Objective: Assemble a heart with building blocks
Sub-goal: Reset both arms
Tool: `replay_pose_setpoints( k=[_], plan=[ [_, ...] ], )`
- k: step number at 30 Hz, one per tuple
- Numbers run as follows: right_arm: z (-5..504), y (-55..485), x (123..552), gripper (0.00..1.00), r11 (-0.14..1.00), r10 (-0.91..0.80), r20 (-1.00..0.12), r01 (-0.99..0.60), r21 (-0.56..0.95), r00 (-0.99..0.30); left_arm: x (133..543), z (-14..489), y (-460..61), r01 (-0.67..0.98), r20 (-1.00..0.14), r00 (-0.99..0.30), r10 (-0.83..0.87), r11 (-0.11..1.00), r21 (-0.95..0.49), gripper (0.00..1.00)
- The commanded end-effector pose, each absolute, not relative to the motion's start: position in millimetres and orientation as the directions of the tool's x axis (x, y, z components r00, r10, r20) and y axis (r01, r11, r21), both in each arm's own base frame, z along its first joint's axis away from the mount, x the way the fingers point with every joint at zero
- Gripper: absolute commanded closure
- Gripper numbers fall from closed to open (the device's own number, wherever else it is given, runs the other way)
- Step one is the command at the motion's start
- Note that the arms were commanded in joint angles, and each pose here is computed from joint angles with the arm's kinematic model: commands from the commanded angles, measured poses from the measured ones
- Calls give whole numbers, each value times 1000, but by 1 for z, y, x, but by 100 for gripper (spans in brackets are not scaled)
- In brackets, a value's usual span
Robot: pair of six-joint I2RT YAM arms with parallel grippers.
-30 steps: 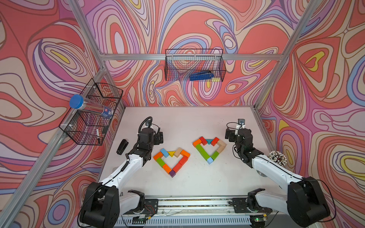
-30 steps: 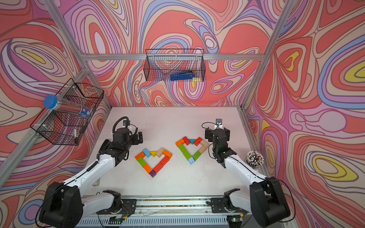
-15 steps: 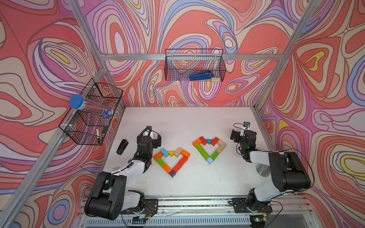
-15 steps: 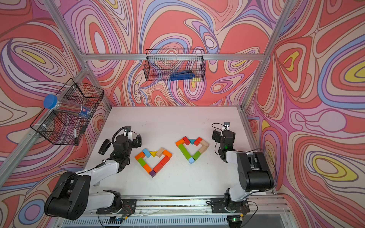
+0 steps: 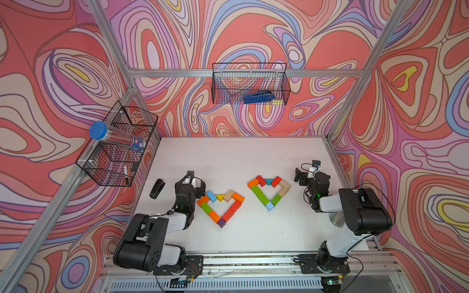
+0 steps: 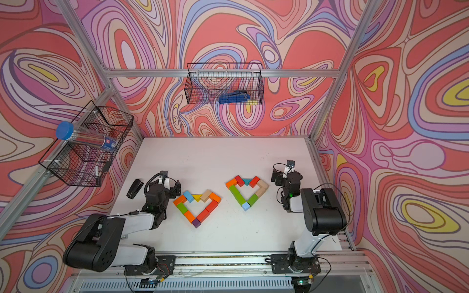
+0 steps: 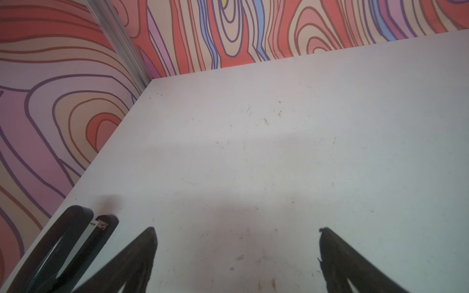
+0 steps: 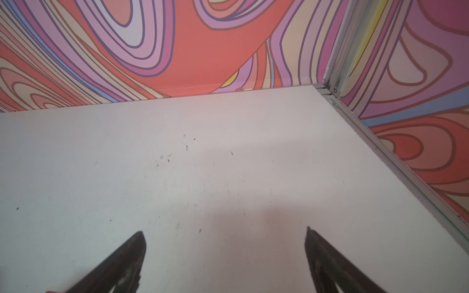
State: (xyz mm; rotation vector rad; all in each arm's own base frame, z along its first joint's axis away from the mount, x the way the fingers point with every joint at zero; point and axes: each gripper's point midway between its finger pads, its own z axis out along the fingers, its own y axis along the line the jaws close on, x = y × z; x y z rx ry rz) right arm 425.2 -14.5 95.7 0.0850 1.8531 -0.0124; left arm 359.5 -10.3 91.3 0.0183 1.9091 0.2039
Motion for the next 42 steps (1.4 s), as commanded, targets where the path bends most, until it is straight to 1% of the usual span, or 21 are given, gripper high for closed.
replay_pose_setpoints(
  k=[1,3,5,6,8,9,10,12,14,16,26,27,30,32,38,42],
  plan=[
    [97,-18,425,2,996,61,-965,77,43,-254,365,106,-3,-119,-974,-206,91,986,118,1],
    [99,-22,423,2,994,66,-967,100,43,-245,371,109,-2,-122,-981,-171,96,986,118,1],
    [98,-27,422,2,989,79,-967,137,46,-244,375,101,-5,-87,-962,-259,83,990,109,1],
    [99,-29,422,2,988,81,-967,147,46,-241,381,97,-8,-61,-955,-282,93,992,114,1],
    [98,-29,422,2,988,81,-967,150,45,-243,392,96,3,-103,-950,-309,51,991,86,1],
    [98,-29,422,2,988,81,-967,149,45,-242,394,90,9,-112,-930,-367,9,992,54,0],
    [98,-30,422,2,988,82,-967,150,46,-242,392,85,13,-104,-925,-380,-20,994,21,1],
    [98,-30,422,2,988,81,-967,150,45,-242,394,90,14,-103,-939,-345,-13,994,24,1],
    [98,-30,422,2,987,82,-967,151,46,-243,392,88,13,-99,-930,-368,-17,995,22,1],
    [98,-29,422,2,988,82,-967,149,46,-242,393,90,12,-96,-937,-348,-11,995,24,1],
    [98,-29,422,2,988,82,-966,149,46,-244,395,87,11,-86,-931,-365,-8,996,25,1],
    [98,-27,422,2,990,79,-967,135,46,-243,395,88,11,-86,-932,-363,-9,996,24,1],
    [97,-8,425,2,999,35,-965,21,31,-260,394,88,11,-88,-933,-360,-11,996,22,1],
    [94,-10,429,2,999,38,-958,26,32,-283,394,89,11,-88,-934,-358,-11,996,22,1],
    [94,-10,429,2,999,39,-958,28,32,-283,393,88,11,-88,-933,-359,-11,996,22,1],
    [94,-4,429,2,999,28,-958,-7,32,-285,393,88,11,-89,-933,-358,-12,996,22,0]
  ],
)
